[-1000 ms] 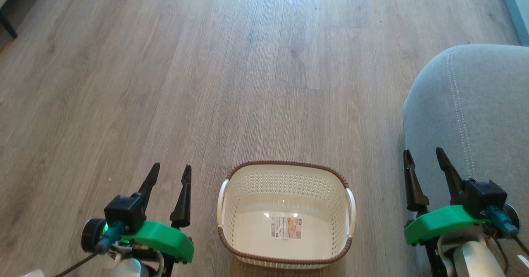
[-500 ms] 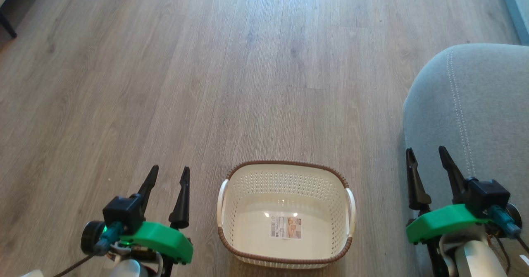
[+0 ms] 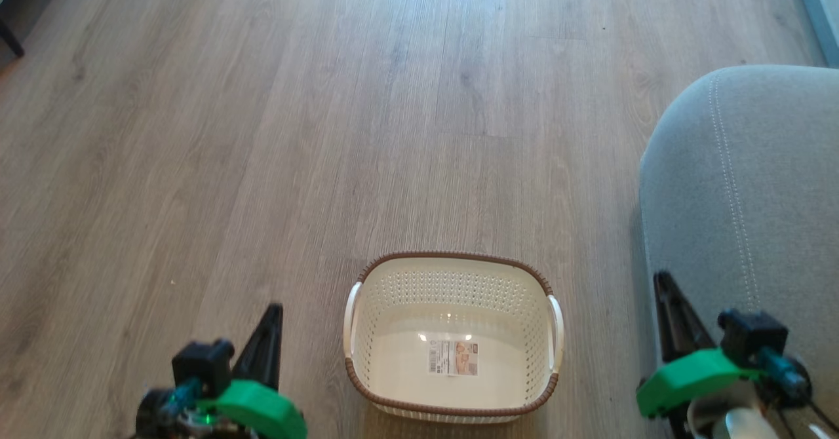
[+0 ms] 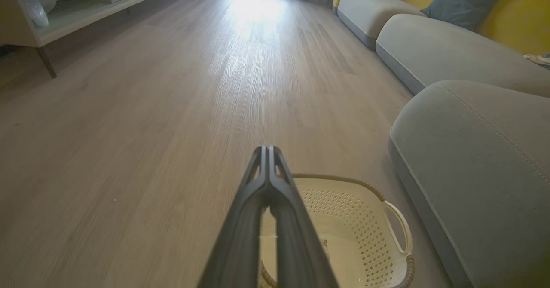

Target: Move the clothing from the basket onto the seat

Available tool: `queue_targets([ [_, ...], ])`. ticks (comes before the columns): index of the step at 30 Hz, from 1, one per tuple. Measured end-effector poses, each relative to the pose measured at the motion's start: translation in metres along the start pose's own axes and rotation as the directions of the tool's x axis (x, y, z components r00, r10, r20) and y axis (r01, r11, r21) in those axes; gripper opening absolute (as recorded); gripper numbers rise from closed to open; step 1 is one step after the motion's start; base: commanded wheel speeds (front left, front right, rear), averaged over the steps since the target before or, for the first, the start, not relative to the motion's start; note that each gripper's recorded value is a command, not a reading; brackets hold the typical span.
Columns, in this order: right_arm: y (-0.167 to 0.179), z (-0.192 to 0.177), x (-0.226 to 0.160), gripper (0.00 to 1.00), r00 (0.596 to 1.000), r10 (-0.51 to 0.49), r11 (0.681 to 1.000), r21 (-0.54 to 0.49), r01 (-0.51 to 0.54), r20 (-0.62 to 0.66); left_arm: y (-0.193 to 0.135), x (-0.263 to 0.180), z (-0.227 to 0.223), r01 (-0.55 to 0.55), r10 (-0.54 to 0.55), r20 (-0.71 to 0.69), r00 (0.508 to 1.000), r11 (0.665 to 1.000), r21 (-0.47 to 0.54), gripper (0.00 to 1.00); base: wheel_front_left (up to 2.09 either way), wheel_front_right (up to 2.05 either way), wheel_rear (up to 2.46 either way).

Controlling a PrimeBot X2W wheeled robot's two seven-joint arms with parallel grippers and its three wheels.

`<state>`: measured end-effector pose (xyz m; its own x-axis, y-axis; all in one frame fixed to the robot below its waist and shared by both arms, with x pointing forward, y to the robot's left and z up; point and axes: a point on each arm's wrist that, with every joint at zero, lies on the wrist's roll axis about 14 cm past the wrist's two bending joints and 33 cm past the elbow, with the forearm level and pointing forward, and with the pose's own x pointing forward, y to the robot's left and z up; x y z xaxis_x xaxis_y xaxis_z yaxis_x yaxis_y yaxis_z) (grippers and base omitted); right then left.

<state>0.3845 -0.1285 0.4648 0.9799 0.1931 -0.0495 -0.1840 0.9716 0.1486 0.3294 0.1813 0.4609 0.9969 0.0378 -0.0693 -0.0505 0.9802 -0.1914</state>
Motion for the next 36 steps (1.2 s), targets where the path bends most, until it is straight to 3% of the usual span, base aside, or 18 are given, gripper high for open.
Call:
queue_targets([
  [23, -0.019, -0.006, -0.008, 0.0, 0.995, -0.09, 0.965, 0.245, 0.096, -0.037, 0.009, 0.0, -0.012, -0.057, 0.041, -0.072, 0.997, 0.971, -0.232, 0.0, 0.0, 0.0, 0.0],
  [36, -0.029, -0.007, -0.012, 0.0, 0.99, -0.132, 0.913, 0.384, 0.141, -0.051, 0.01, 0.005, -0.013, -0.08, 0.048, -0.095, 0.994, 0.927, -0.366, 0.0, 0.0, 0.0, 0.0],
])
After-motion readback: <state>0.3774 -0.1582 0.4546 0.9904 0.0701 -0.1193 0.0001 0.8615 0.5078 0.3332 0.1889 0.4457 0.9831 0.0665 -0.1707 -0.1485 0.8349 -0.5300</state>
